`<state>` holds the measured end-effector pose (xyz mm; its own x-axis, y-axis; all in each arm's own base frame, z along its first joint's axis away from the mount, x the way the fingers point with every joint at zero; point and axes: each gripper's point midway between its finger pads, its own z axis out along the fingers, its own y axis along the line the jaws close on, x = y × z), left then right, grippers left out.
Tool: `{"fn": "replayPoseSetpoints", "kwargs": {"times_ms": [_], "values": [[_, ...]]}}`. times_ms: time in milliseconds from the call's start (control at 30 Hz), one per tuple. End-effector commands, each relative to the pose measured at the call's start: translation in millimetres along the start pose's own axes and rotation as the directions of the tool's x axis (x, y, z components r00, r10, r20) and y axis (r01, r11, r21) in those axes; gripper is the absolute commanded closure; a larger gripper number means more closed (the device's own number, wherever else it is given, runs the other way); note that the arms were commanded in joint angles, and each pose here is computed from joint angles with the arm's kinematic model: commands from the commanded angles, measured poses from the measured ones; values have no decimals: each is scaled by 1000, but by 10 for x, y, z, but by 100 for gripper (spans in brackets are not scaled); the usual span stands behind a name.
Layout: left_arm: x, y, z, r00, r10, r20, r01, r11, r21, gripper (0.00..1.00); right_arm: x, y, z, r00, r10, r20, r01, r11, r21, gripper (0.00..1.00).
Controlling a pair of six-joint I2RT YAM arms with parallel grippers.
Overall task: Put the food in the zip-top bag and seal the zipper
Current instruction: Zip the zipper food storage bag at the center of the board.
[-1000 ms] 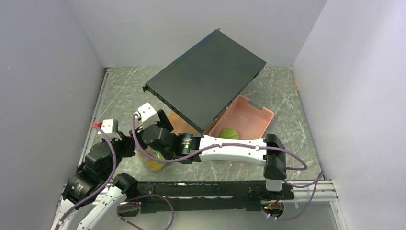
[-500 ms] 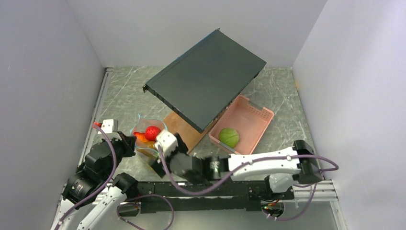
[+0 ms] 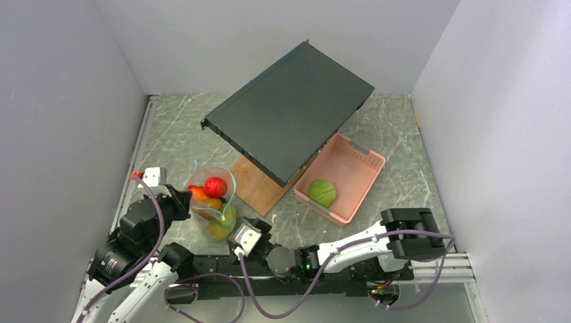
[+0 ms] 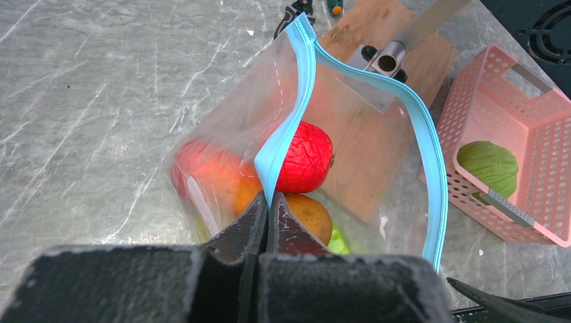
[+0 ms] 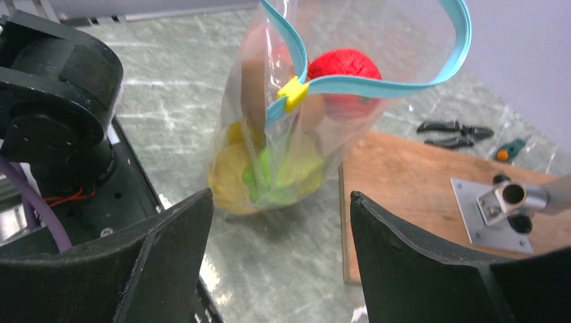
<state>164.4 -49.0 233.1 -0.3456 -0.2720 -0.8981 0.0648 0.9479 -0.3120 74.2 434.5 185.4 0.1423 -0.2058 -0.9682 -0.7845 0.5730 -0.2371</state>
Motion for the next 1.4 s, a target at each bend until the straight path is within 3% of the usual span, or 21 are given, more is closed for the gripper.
{"fn": "replayPoseSetpoints", "kwargs": {"times_ms": [0, 133, 633, 700, 767, 833, 900, 1000, 1100, 1233, 1367], "values": [[-90, -35, -19, 1000, -11, 22, 11, 1000, 9, 100, -500, -36, 35, 962, 51, 267, -55, 998, 9, 25], [-89, -28, -19, 1000, -13, 24, 13, 1000, 6, 100, -552, -64, 111, 946, 82, 313, -89, 996, 7, 29], [-90, -24, -13, 1000, -12, 23, 12, 1000, 2, 100, -417, -259, 432, 939, 150, 310, -169, 985, 36, 45], [-84, -24, -1, 1000, -8, 17, 8, 1000, -1, 100, -412, -247, 470, 938, 158, 307, -169, 986, 8, 58], [-75, -32, 10, 1000, -4, 9, 4, 1000, -1, 99, -399, -209, 504, 939, 180, 294, -176, 984, -39, 82], [-65, -29, 23, 1000, -1, 0, 1, 1000, -7, 91, -408, -210, 487, 934, 193, 300, -182, 981, -64, 92], [-60, -22, 23, 1000, 0, -6, 0, 1000, -13, 74, -418, -216, 442, 932, 192, 306, -177, 981, -74, 99], [-86, -11, 1, 1000, -4, 8, 4, 1000, -15, 45, -450, -291, 356, 938, 179, 298, -166, 984, -70, 100], [-178, -116, -50, 999, 10, 49, -13, 998, 57, 22, -515, -421, 232, 937, 188, 294, -168, 981, -92, 100], [-397, -540, -219, 993, 28, 118, -62, 955, 291, 12, -482, -593, 86, 941, 274, 200, -224, 945, -237, 100], [-658, -1110, -440, 982, 69, 178, -157, 822, 547, 10, -498, -765, -79, 939, 302, 167, -233, 912, -338, 100]]}}
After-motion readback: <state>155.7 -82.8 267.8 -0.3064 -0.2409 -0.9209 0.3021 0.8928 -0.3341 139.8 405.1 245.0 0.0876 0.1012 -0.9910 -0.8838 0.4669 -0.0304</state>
